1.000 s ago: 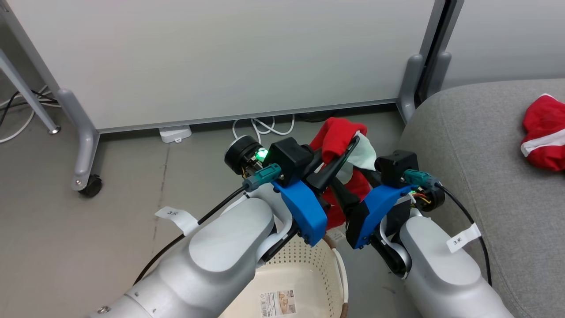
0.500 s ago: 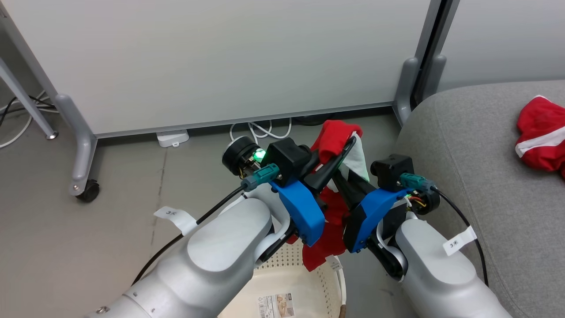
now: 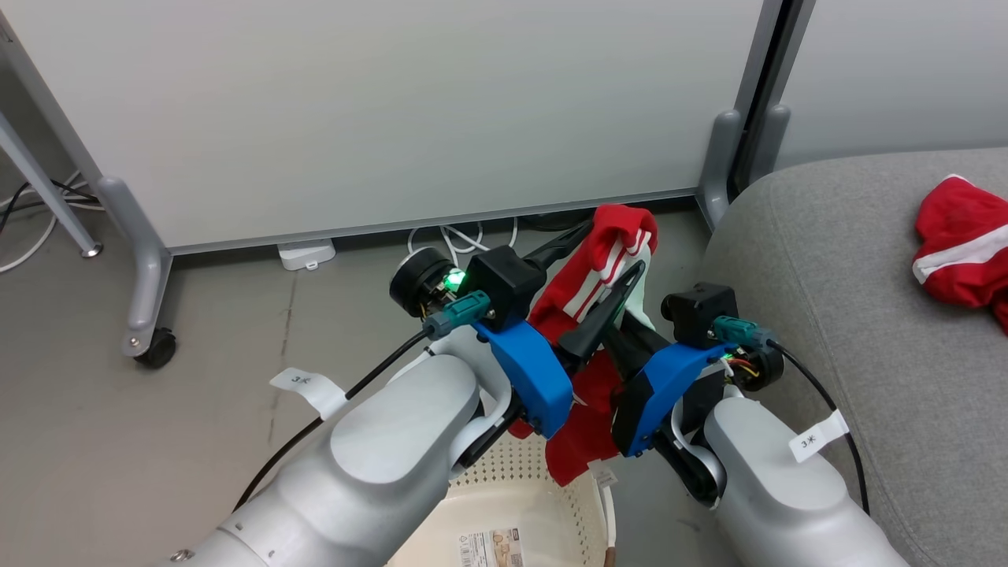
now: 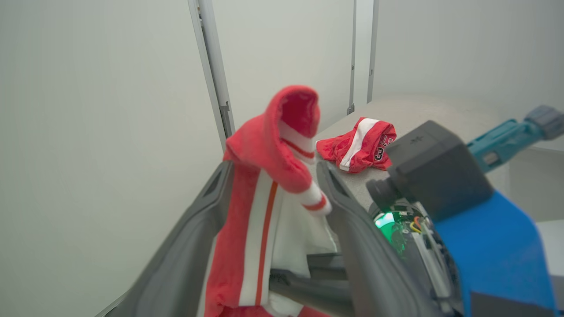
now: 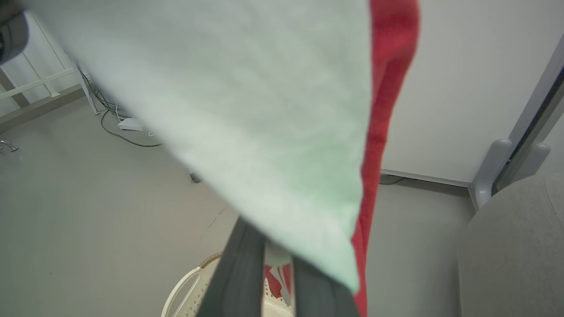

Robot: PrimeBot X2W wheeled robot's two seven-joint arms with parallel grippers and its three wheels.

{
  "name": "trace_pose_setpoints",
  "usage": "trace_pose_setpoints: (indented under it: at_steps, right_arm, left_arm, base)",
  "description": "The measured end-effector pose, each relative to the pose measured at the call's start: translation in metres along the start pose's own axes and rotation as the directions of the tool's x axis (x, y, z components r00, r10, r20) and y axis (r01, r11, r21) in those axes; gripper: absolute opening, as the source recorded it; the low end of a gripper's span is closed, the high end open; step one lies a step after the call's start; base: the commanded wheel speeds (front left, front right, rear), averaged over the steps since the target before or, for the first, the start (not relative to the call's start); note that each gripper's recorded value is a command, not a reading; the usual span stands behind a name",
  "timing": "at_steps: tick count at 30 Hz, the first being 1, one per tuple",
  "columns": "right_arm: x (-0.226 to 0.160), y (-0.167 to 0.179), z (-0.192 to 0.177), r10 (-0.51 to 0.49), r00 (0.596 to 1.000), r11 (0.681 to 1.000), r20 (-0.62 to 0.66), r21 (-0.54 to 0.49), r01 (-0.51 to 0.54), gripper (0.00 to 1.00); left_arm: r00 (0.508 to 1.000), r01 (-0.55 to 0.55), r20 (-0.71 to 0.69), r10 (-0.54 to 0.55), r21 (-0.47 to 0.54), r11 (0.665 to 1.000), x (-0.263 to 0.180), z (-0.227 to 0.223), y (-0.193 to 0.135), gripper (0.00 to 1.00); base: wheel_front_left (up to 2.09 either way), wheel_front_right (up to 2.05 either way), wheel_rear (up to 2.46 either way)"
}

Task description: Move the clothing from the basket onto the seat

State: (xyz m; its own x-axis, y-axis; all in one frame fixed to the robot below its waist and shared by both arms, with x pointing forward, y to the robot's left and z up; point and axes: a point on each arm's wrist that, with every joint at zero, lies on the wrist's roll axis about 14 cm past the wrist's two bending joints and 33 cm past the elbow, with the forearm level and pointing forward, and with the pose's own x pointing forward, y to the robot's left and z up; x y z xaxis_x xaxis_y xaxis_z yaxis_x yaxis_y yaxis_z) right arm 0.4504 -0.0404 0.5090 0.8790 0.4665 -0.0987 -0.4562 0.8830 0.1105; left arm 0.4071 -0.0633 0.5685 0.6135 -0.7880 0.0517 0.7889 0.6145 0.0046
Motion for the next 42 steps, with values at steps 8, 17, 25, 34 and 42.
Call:
trace_pose_setpoints:
  at_steps: [8,17,25,34,42]
  right_arm:
    - [-0.001,-0.002,-0.001,-0.008,1.000,1.000,0.004,0.007,0.008,0.00]
    - [-0.001,-0.011,0.001,-0.032,0.999,0.999,0.014,0.005,0.032,0.00]
    - [0.000,-0.018,-0.003,-0.050,0.999,0.999,0.009,0.000,0.050,0.00]
    - [-0.005,-0.030,-0.006,-0.085,0.996,0.996,0.012,0.009,0.085,0.00]
    - [-0.016,-0.043,-0.006,-0.128,0.992,0.992,0.021,0.016,0.128,0.00]
  left_arm:
    - [1.000,-0.020,-0.006,0.020,-0.013,1.000,-0.003,-0.005,0.005,1.00]
    - [0.993,-0.120,-0.021,0.119,-0.095,0.988,-0.029,-0.028,0.020,1.00]
    - [0.974,-0.228,-0.018,0.228,-0.143,0.963,-0.062,-0.045,0.041,1.00]
    - [0.944,-0.326,0.013,0.331,-0.146,0.934,-0.097,-0.051,0.053,1.00]
    - [0.913,-0.401,0.024,0.408,-0.138,0.905,-0.121,-0.057,0.058,1.00]
  base:
    - [0.00,0.00,0.00]
    - [0.00,0.00,0.00]
    - [0.00,0.00,0.00]
    - [0.00,0.00,0.00]
    - [0.00,0.00,0.00]
